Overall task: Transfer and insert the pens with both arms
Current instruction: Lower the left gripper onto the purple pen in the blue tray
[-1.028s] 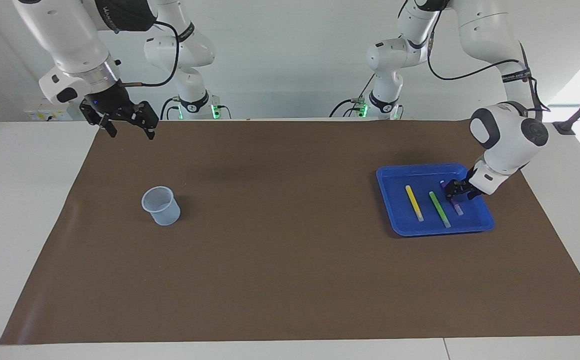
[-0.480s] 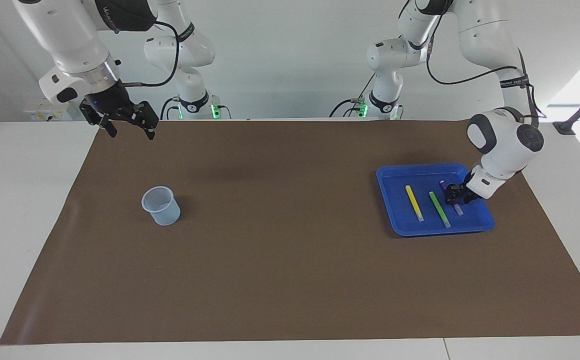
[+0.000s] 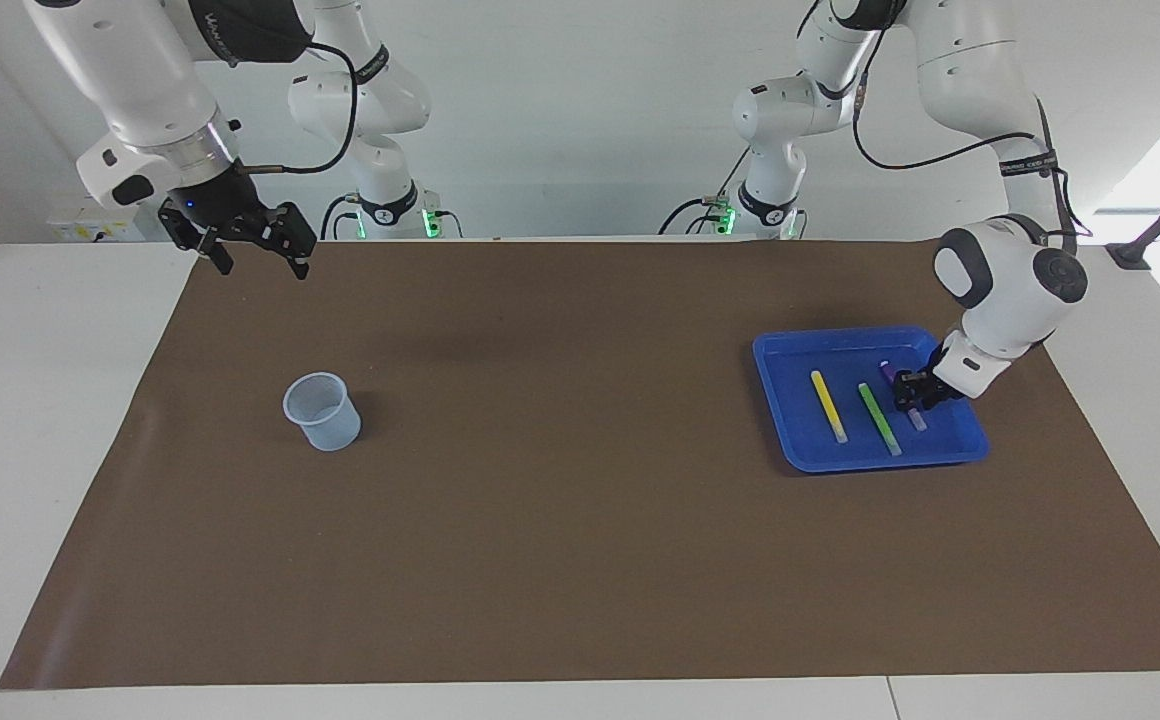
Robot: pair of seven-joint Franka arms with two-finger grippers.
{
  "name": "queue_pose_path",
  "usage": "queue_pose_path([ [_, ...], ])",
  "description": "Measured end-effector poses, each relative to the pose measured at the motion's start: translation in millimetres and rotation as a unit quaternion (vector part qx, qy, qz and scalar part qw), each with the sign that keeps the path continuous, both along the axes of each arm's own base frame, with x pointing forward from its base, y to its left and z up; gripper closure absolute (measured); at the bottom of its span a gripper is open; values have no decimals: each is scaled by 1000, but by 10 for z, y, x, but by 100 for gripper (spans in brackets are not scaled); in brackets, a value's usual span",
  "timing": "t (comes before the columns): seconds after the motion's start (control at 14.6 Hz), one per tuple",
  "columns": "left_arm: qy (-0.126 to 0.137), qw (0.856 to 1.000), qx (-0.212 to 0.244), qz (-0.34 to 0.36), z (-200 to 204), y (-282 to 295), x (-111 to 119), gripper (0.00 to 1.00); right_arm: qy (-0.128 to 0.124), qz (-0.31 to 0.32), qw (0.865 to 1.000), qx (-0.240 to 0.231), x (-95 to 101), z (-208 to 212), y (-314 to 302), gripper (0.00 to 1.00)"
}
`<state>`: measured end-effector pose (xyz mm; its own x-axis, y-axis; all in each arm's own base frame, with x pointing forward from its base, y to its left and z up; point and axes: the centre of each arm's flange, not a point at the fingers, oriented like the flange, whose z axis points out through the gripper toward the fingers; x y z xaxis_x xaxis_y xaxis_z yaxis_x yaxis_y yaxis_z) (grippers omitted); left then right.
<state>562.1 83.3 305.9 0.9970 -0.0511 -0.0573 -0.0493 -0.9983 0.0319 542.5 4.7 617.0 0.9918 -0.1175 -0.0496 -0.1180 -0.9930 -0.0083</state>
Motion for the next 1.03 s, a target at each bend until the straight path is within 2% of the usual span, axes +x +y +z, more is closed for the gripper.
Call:
queue_pose_path([
  [0.21,-1,1000,0,0,-10,0,-1,58,0,-1,1000,0,0,-2,-10,0],
  [0.34,-1,1000,0,0,-13,0,0,78,0,-1,1000,0,0,-2,-15,0],
  [0.41,-2,1000,0,0,-12,0,1,84,0,-1,1000,0,0,-2,-15,0],
  [1.03,0,1000,0,10,24,1,21,84,1,-1,1000,0,0,-4,-15,0],
])
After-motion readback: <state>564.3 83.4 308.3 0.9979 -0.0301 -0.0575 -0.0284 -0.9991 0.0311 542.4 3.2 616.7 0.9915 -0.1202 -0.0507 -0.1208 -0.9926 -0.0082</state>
